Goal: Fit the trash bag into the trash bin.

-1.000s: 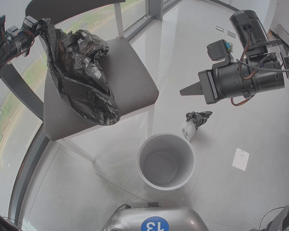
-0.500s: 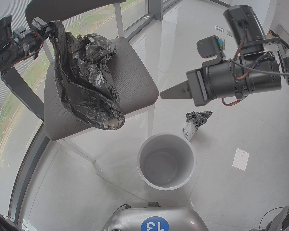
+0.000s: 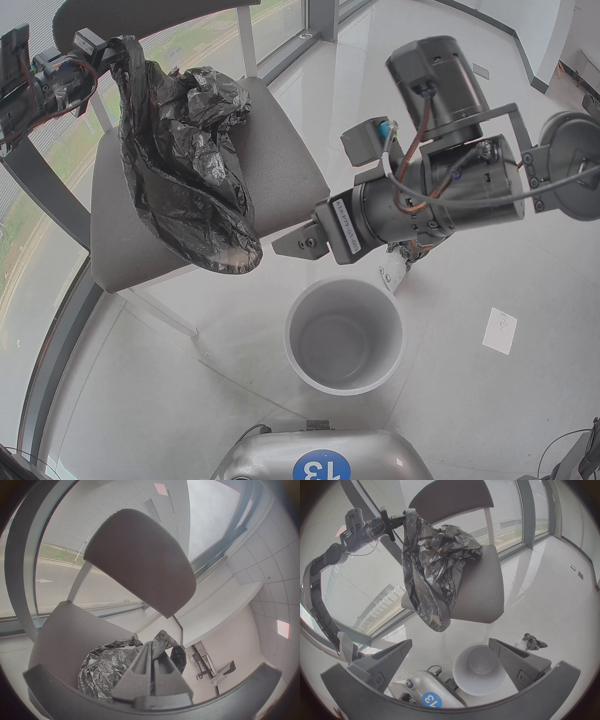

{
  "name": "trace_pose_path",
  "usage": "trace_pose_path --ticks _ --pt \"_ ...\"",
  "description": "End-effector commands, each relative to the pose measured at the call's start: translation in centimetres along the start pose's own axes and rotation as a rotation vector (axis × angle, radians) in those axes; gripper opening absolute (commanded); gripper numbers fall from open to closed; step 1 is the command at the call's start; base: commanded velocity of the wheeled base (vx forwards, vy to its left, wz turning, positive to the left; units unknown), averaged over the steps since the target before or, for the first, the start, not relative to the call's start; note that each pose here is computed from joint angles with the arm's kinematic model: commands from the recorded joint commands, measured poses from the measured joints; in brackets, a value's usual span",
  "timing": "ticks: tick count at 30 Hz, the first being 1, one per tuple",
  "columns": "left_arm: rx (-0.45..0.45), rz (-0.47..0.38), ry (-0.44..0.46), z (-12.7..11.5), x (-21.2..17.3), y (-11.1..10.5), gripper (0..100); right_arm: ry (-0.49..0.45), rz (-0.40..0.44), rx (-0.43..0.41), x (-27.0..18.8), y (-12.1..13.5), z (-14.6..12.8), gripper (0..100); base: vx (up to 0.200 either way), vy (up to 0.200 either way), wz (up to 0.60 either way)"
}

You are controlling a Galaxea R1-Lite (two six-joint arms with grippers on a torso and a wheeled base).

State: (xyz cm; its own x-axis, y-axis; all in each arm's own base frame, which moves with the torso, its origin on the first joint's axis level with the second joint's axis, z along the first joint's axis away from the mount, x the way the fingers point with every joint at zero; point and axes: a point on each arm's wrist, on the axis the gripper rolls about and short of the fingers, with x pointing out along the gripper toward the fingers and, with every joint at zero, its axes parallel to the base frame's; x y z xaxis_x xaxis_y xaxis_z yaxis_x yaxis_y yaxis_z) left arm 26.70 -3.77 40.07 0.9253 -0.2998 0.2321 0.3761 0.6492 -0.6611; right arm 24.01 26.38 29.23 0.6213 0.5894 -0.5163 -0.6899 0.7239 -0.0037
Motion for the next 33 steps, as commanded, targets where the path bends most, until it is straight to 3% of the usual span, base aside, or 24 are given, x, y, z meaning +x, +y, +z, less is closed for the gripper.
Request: trace_pose_path --ticks 1,9,10,12,18,28,33 --pt "-0.001 -0.013 0.0 0.0 0.2 -0.3 0 0.009 0.012 -0.012 2.7 -0.2 -0.3 100 0.0 0.0 0.0" --pt "-0.001 -0.024 -0.002 0.0 0.3 -0.6 0 -0.07 0.037 -0.082 5.2 -1.3 0.8 100 0.0 0.0 0.0" --pt "-0.003 -0.024 -0.004 0.1 0.3 -0.6 0 -0.115 0.078 -0.104 6.6 -1.6 1.5 100 0.0 0.0 0.0" --pt "-0.003 -0.026 -0.006 0.1 0.3 -0.7 0 -0.15 0.082 -0.116 7.5 -1.6 2.0 100 0.0 0.0 0.0" --pt "0.001 -0.034 -0.006 0.2 0.6 -0.7 0 -0.081 0.111 -0.118 11.2 -0.7 0.2 100 0.0 0.0 0.0" --pt "0.005 -0.181 -0.078 1.4 4.7 -3.8 0 -0.086 0.137 -0.109 10.2 1.3 0.6 100 0.0 0.0 0.0" --pt "-0.008 -0.156 -0.054 0.9 5.4 -3.5 0 -0.079 0.145 -0.105 9.0 1.8 0.9 100 0.0 0.0 0.0"
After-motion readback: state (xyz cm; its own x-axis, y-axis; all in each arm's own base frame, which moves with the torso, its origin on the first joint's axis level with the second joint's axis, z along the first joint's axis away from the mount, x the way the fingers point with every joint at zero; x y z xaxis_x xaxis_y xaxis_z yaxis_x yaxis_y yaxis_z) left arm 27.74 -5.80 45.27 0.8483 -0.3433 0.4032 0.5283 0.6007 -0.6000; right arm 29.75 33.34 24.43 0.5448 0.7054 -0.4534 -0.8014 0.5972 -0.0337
